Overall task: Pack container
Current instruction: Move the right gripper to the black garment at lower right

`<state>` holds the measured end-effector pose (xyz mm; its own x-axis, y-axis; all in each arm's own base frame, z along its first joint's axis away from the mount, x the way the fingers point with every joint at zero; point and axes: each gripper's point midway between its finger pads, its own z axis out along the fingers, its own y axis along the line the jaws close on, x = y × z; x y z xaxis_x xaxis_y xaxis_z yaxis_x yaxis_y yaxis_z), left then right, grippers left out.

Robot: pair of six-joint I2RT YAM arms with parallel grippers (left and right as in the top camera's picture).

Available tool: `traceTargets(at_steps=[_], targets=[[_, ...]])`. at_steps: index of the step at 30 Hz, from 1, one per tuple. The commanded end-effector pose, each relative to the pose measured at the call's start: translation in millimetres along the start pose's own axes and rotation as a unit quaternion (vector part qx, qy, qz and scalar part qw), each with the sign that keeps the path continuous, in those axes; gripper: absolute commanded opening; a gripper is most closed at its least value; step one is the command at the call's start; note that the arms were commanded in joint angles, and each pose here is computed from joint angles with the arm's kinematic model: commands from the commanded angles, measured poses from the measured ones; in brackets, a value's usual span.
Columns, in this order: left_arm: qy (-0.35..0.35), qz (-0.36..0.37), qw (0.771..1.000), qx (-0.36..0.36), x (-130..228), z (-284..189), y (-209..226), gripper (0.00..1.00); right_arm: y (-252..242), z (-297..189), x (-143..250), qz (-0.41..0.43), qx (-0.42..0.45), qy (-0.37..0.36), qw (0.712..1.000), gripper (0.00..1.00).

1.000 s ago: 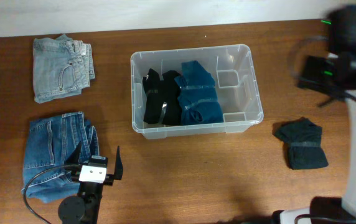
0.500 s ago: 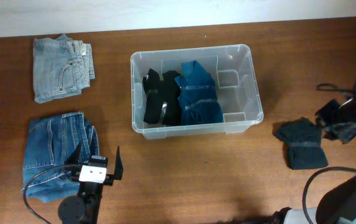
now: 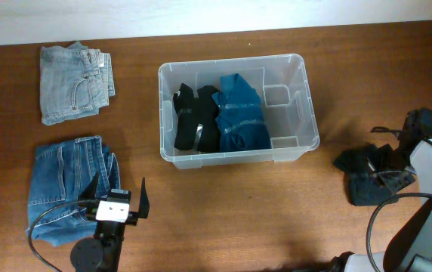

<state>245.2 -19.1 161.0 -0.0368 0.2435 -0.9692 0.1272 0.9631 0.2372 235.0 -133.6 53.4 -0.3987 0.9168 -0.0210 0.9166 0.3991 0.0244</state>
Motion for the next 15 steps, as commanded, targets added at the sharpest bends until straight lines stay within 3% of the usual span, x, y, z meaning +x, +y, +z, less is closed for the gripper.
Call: traceTargets(at_steps=[1,15], targets=[[0.001,0.007,1.0,-0.005,2.0,0.0,1.7,0.99,-15.6,10.9,1.6,0.027,0.036,-0.004,0.999,0.04],[0.001,0.007,1.0,-0.005,2.0,0.0,1.7,0.99,-11.6,39.2,-5.0,0.031,0.034,-0.009,0.999,0.04]])
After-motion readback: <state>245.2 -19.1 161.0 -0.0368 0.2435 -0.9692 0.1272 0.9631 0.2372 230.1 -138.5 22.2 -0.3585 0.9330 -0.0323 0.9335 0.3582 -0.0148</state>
